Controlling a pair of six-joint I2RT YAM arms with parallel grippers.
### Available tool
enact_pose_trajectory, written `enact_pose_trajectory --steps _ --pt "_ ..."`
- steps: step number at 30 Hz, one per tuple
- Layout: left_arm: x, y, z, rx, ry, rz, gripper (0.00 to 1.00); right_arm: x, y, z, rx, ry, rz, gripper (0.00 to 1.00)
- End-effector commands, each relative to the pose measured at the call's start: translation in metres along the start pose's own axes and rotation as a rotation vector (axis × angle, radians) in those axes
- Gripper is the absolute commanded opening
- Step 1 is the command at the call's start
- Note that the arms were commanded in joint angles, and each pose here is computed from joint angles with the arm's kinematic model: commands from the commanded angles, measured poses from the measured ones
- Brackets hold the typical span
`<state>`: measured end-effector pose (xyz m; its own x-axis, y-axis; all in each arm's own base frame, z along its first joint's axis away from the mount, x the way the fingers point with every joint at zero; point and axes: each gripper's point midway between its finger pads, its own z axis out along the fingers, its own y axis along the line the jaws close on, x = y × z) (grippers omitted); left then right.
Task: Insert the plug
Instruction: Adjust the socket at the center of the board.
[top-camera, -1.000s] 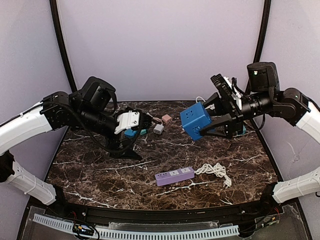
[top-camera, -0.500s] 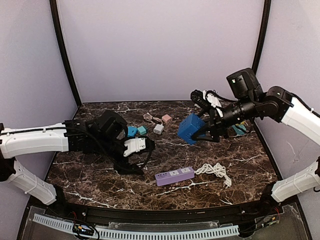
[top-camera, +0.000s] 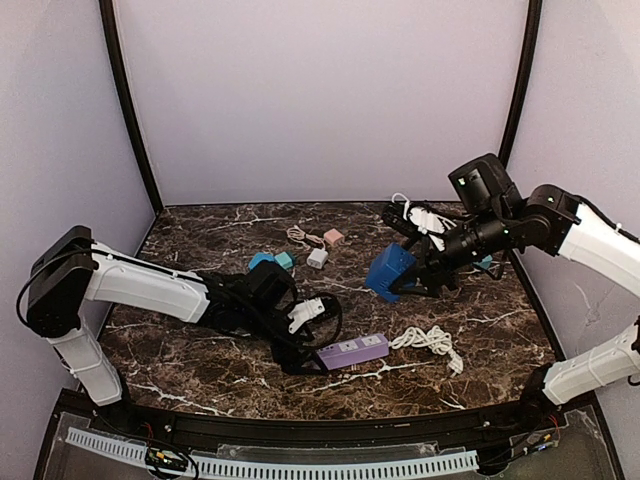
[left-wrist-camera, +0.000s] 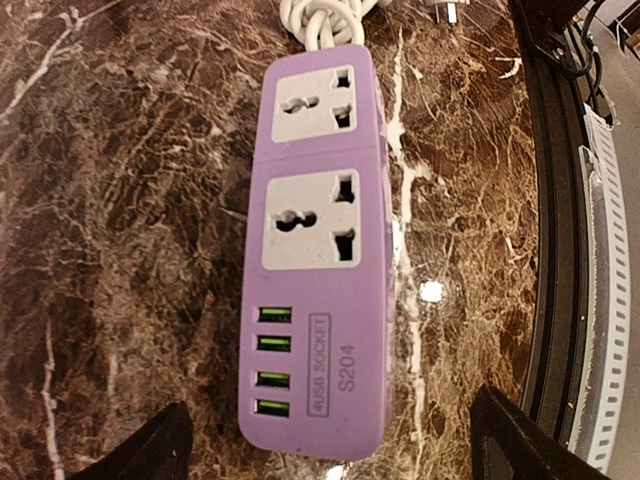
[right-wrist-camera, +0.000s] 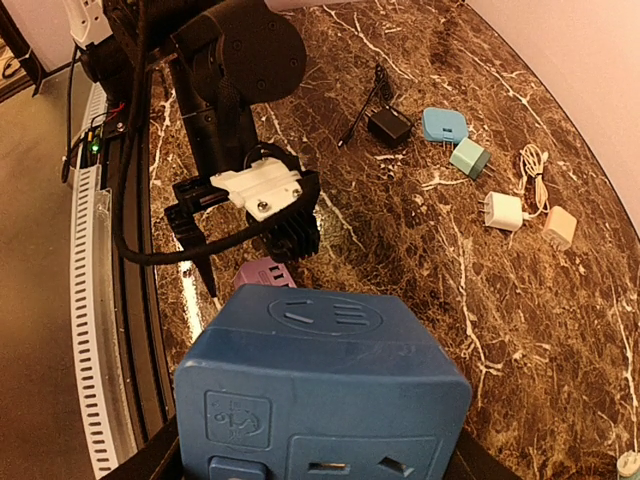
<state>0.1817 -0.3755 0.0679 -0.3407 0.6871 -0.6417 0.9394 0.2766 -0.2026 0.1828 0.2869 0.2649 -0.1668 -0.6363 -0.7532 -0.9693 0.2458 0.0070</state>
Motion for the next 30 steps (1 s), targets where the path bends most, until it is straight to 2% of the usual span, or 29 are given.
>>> enact_pose_trajectory --steps 1,4,7,12,14,17,20,25,30 --pt "-0.001 -0.006 0.011 0.077 -0.043 -0.036 0.89 -0.006 -0.002 0.000 0.007 -0.027 -0.030 0.00" --pt "0.013 -0.004 0.020 0.081 -0.015 -0.045 0.83 -0.004 -0.003 0.005 -0.003 -0.015 -0.032 0.00" --pt "0.018 -0.001 0.026 0.072 -0.017 -0.026 0.69 -0.003 -0.003 0.009 -0.012 -0.005 -0.029 0.00" --pt "0.027 -0.002 0.028 0.074 -0.024 0.059 0.56 0.001 -0.006 0.015 -0.011 0.020 -0.018 0.00" --pt "0.031 0.002 0.028 0.042 -0.035 0.124 0.44 0.002 -0.008 0.016 -0.006 0.029 -0.022 0.00" --pt "0.034 0.010 0.023 -0.041 -0.052 0.251 0.18 0.008 -0.007 0.021 -0.022 0.052 -0.032 0.00" --pt "0.032 0.009 0.018 -0.083 -0.081 0.382 0.02 0.020 -0.004 0.030 -0.057 0.108 -0.041 0.00" --pt "0.044 0.013 0.010 -0.152 -0.071 0.577 0.01 0.041 0.002 0.051 -0.136 0.214 -0.016 0.00" --pt "0.064 0.014 0.011 -0.150 -0.011 0.645 0.01 0.056 0.025 0.077 -0.216 0.276 -0.096 0.00"
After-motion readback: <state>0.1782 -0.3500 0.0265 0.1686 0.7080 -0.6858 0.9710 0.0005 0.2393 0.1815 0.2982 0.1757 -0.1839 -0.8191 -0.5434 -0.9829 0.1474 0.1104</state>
